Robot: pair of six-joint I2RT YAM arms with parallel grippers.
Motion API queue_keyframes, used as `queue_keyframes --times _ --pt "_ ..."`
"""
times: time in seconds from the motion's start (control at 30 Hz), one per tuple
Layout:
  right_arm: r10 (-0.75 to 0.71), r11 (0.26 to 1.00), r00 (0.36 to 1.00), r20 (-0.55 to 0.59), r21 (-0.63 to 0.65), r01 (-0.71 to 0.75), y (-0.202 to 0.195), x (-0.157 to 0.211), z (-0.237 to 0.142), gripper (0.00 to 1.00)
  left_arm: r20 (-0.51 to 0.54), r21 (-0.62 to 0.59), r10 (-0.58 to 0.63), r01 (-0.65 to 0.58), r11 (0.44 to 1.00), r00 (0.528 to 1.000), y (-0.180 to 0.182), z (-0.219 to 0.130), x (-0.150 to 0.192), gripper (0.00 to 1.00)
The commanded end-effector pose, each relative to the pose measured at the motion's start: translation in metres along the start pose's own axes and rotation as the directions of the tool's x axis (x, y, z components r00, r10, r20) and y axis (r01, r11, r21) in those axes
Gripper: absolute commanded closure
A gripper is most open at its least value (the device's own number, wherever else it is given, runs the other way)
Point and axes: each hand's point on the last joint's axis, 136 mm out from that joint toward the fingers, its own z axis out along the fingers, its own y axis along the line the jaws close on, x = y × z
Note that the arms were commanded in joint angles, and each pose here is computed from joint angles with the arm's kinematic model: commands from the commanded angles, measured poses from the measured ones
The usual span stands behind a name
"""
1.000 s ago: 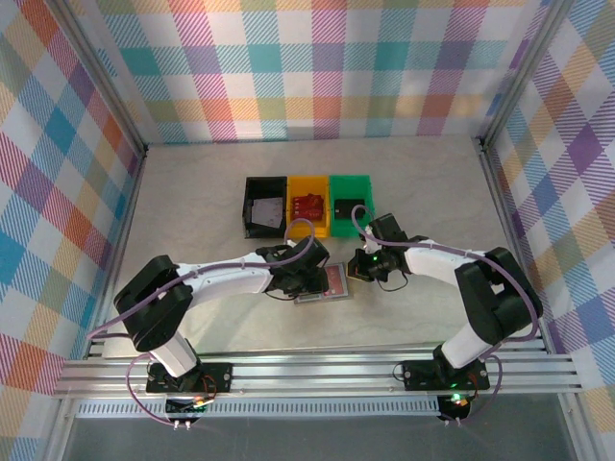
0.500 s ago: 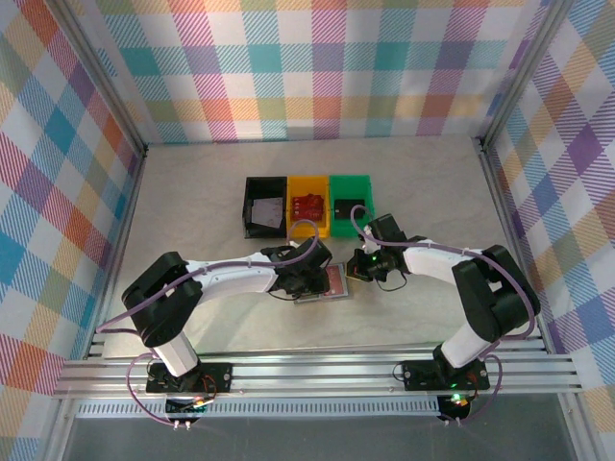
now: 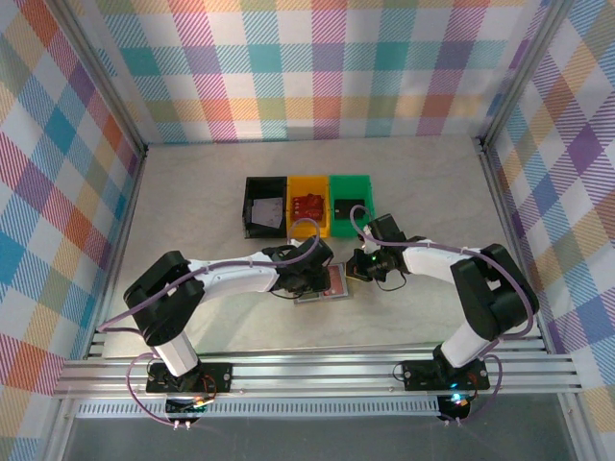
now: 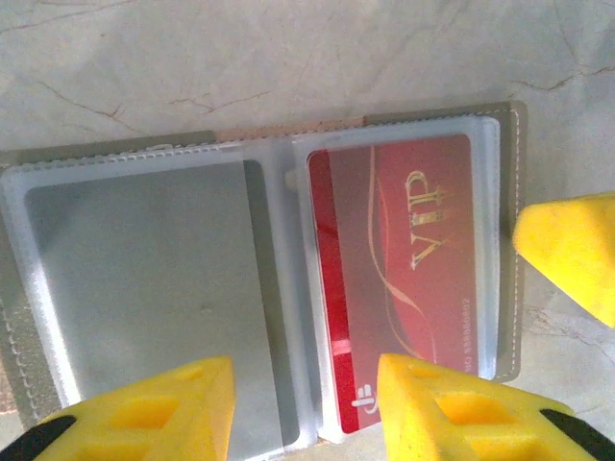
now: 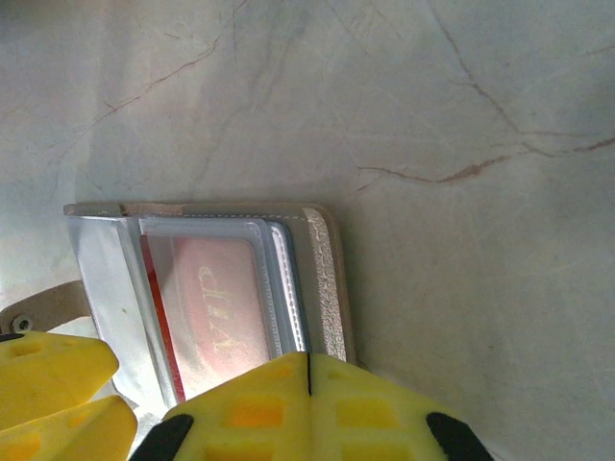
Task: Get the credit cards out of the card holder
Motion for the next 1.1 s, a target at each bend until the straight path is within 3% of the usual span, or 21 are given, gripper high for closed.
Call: queue_keyframes --times 0.0,1.07 --pt "0.015 1.0 0.999 -0.032 -0.004 -0.015 -0.005 0.008 0.006 1.0 0.032 0.021 -0.002 0.001 1.0 0.999 -0.013 0.003 -0.007 0.56" --pt "0.01 1.0 0.999 -0.044 0.001 -0.01 -0.005 0.012 0.01 1.0 0.058 0.006 -0.013 0.013 1.0 0.998 -0.013 0.025 -0.012 0.66"
